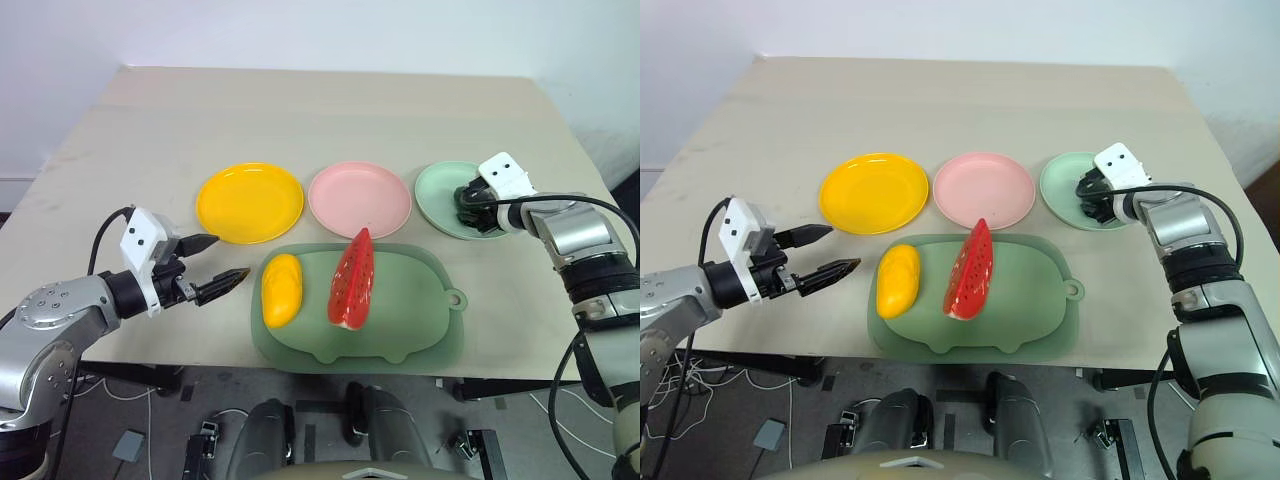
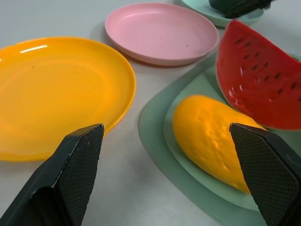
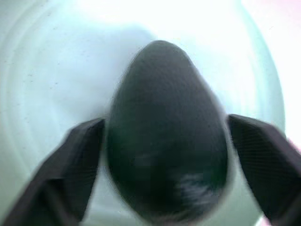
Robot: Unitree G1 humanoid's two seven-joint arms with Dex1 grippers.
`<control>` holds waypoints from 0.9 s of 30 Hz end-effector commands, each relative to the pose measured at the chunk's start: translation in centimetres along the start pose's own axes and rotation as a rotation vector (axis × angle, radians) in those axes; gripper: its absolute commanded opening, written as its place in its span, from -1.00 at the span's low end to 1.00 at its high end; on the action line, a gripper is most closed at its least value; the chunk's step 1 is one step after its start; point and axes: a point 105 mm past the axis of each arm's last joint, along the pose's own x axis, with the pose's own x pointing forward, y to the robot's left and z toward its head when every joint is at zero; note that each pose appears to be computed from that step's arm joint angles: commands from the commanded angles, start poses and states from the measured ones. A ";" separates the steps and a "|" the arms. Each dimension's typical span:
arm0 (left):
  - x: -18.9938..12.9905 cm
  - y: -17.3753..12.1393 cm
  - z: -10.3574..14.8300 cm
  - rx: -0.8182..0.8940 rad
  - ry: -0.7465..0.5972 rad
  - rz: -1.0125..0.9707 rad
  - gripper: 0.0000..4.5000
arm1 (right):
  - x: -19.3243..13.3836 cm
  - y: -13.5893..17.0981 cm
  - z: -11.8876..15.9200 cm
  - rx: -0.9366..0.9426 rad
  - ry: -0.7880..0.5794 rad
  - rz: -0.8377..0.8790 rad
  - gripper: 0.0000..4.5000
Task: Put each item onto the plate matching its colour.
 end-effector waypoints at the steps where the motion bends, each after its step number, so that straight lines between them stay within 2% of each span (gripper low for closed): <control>1: -0.2 -0.5 1.0 0.036 -0.030 -0.007 1.00 | -2.1 -1.5 3.7 -0.059 -0.132 -0.047 1.00; 5: -0.3 -0.3 1.1 0.037 -0.026 -0.006 1.00 | -5.8 -1.5 6.9 -0.016 -0.224 0.021 1.00; 8: -0.4 -0.1 1.0 0.036 -0.024 -0.004 1.00 | -8.9 0.5 8.2 0.022 -0.241 0.142 1.00; 10: -0.4 0.1 0.9 0.033 -0.021 -0.004 1.00 | -10.9 3.4 9.0 0.114 -0.236 0.287 1.00; 12: -0.1 0.2 0.8 0.028 -0.021 -0.014 1.00 | -13.2 9.3 9.4 0.136 -0.229 0.553 1.00; 13: 0.0 0.2 0.8 0.026 -0.022 -0.019 1.00 | -13.8 10.9 9.4 0.127 -0.230 0.626 1.00; 17: 0.7 0.2 1.1 0.033 -0.028 -0.044 1.00 | -13.5 14.2 9.3 0.157 -0.244 0.736 1.00; 22: 1.1 0.6 1.4 0.046 -0.029 -0.058 1.00 | -11.5 17.4 8.8 0.211 -0.188 0.756 1.00; 27: 1.0 0.6 1.4 0.049 -0.030 -0.058 1.00 | -10.5 18.6 8.0 0.237 -0.135 0.724 1.00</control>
